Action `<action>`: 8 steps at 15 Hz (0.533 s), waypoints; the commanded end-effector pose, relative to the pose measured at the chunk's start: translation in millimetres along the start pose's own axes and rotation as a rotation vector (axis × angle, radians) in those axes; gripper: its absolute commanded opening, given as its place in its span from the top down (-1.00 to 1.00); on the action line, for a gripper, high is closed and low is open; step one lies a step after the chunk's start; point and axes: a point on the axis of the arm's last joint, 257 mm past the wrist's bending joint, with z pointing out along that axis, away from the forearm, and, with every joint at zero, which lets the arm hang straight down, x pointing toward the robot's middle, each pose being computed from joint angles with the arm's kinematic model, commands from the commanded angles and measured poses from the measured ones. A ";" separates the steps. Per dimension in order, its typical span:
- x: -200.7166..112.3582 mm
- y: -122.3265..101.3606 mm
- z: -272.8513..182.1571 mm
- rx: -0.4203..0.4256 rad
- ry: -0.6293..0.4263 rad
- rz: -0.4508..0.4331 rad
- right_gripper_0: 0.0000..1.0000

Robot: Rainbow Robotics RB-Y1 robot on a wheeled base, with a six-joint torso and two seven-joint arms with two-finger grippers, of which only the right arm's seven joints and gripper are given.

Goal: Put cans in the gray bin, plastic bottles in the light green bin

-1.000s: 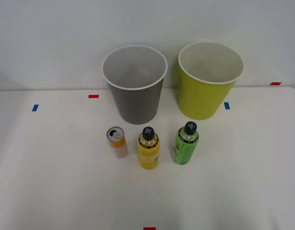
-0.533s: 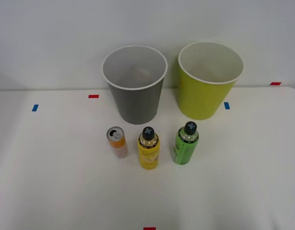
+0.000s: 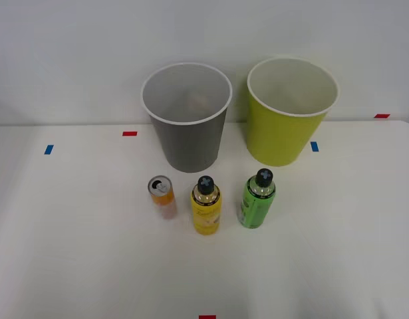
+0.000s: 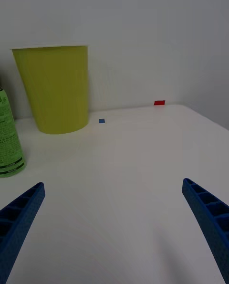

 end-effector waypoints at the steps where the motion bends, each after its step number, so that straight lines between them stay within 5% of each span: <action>1: 0.0 0.0 0.0 0.000 0.000 0.000 -1.00; 4: 19.3 7.4 -1.4 -0.021 0.039 0.012 -1.00; 8: 5.5 48.1 9.8 -0.155 -0.042 0.017 -1.00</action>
